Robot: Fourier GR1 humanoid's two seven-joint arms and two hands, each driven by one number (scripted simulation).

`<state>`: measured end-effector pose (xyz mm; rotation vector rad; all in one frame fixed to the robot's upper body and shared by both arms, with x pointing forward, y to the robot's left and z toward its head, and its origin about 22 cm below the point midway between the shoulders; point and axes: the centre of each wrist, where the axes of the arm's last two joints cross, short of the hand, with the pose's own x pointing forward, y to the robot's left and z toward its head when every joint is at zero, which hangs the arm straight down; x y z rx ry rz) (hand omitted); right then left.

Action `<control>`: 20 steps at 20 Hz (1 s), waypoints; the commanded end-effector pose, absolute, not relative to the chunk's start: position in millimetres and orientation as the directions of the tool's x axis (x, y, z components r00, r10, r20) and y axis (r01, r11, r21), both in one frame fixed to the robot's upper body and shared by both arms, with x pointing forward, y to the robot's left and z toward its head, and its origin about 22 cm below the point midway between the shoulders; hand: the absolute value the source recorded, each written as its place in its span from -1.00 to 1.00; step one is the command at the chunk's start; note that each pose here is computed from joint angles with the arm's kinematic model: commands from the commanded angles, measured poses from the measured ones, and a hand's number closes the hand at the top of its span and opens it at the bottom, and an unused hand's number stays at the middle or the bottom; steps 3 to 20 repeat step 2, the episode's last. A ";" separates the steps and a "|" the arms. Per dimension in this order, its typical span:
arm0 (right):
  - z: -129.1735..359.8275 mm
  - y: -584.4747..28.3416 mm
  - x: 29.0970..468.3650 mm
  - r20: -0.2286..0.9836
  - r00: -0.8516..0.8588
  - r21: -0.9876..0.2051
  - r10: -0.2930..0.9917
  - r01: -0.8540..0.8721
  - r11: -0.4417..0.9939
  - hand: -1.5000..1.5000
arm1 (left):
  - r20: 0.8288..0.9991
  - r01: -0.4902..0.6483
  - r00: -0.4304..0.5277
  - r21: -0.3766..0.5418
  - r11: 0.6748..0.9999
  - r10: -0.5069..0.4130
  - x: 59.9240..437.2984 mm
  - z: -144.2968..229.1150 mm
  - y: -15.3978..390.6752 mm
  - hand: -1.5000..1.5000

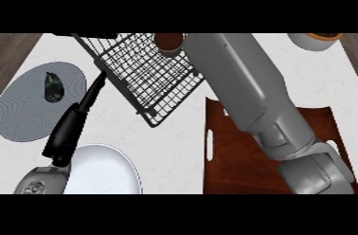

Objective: Pick the cupcake from the tray and place it in the tiered basket

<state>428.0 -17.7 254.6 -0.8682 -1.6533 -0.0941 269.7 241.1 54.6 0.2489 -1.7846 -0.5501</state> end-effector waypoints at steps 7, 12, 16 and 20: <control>261.8 -30.5 436.1 0.927 -0.014 -0.245 0.376 0.735 0.632 -1.00 | 0.861 0.064 -0.231 0.478 0.876 -0.453 265.5 48.8 253.8 0.00; 261.8 -30.5 436.1 0.927 -0.014 -0.245 0.376 0.735 0.632 -1.00 | 0.861 0.064 -0.231 0.478 0.876 -0.453 265.5 48.8 253.8 0.00; 261.8 -30.5 436.1 0.927 -0.014 -0.245 0.376 0.735 0.632 -1.00 | 0.861 0.064 -0.231 0.478 0.876 -0.453 265.5 48.8 253.8 0.00; 261.8 -30.5 436.1 0.927 -0.014 -0.245 0.376 0.735 0.632 -1.00 | 0.861 0.064 -0.231 0.478 0.876 -0.453 265.5 48.8 253.8 0.00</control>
